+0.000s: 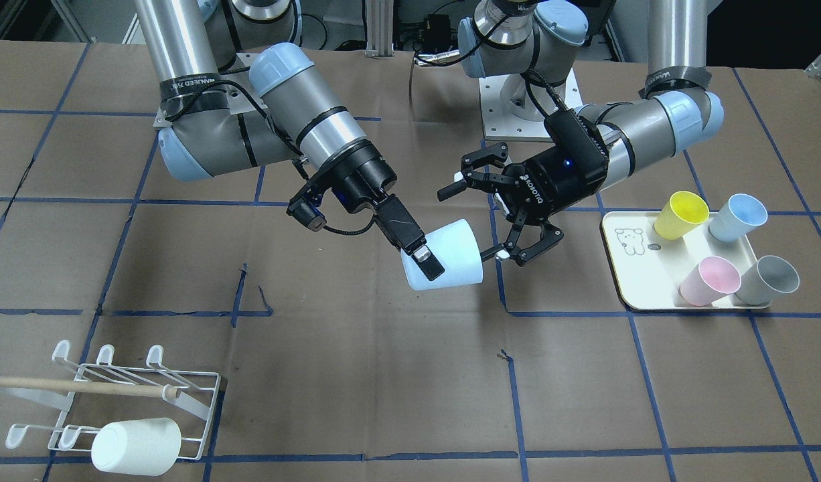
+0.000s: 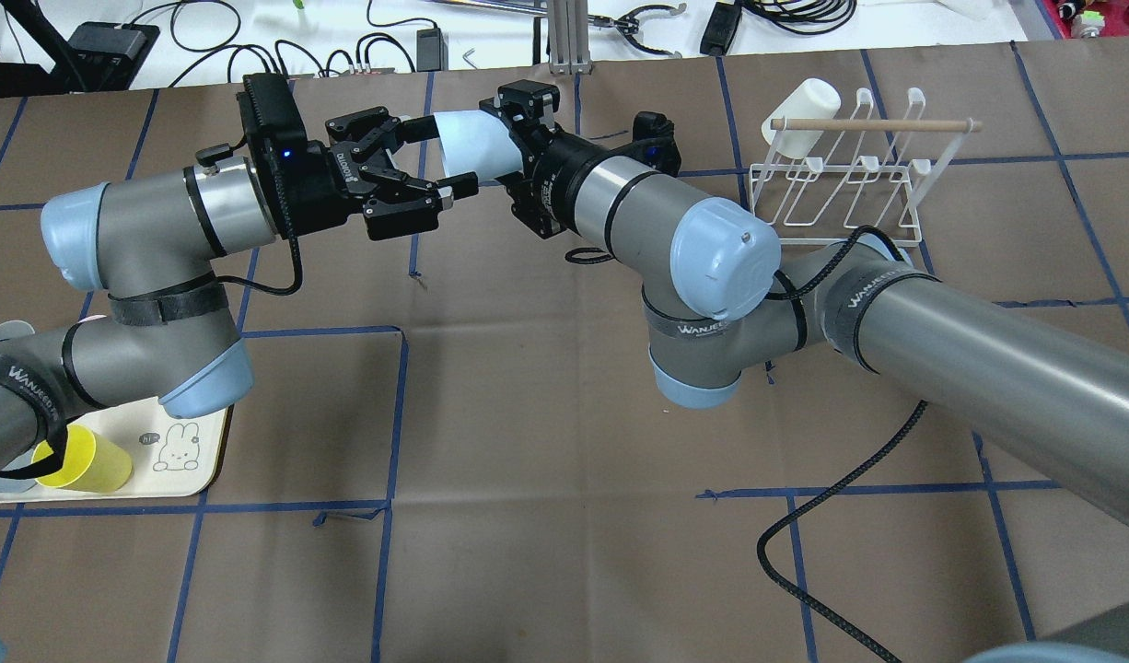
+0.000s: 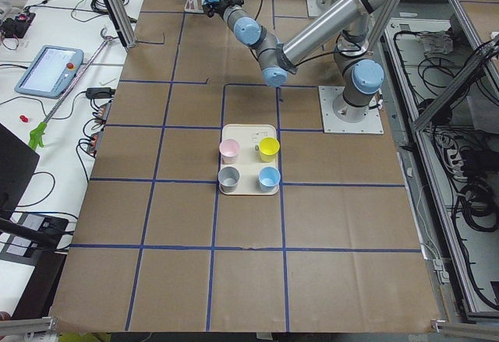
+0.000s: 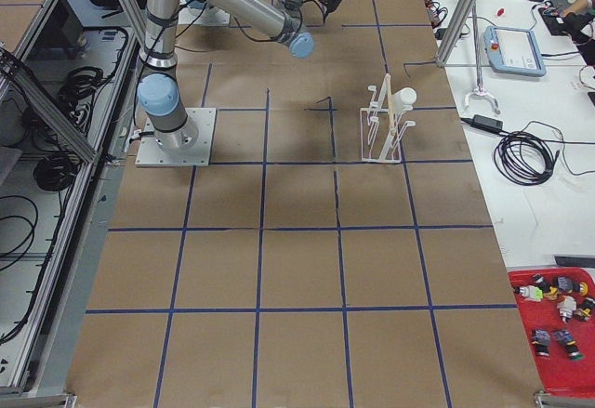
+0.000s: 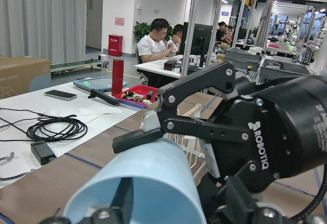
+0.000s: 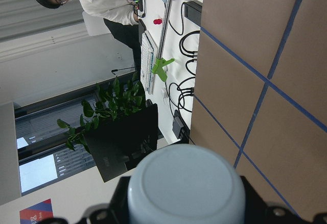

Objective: Transfer IKEA cup to right arm and place on rack

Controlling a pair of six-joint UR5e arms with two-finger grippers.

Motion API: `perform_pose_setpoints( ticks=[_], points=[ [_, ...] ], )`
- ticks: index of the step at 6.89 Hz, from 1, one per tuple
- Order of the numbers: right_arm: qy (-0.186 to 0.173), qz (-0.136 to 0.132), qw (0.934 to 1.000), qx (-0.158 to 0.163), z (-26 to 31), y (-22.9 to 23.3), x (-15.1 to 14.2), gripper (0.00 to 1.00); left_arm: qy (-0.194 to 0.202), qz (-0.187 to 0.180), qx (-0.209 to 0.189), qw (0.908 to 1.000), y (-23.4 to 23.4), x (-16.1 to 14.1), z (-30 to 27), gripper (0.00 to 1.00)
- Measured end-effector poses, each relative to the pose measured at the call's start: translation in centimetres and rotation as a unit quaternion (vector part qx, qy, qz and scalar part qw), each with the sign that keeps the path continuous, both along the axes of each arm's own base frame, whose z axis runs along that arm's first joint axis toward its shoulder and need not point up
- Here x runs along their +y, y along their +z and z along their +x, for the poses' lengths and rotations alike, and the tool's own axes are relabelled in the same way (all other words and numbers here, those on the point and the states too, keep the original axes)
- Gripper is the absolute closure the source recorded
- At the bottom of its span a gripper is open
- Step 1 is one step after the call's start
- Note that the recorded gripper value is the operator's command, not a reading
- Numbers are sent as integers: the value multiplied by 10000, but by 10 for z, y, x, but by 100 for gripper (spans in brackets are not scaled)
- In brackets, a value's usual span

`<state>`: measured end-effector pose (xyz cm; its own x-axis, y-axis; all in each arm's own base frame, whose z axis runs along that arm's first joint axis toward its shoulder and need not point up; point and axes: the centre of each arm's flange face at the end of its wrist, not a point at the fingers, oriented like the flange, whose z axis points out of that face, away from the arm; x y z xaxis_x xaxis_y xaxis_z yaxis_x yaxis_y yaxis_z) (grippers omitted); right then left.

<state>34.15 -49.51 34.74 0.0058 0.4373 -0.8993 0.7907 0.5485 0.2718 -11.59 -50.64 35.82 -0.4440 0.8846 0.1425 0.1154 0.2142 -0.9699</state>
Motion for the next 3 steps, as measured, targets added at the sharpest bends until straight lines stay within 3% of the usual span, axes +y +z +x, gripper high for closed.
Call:
perform_pose_setpoints(
  ticks=[3],
  points=[
    [-148, -174, 9996, 187, -26, 0, -22, 61, 443, 3, 122, 9989, 4, -9, 55, 2]
  ],
)
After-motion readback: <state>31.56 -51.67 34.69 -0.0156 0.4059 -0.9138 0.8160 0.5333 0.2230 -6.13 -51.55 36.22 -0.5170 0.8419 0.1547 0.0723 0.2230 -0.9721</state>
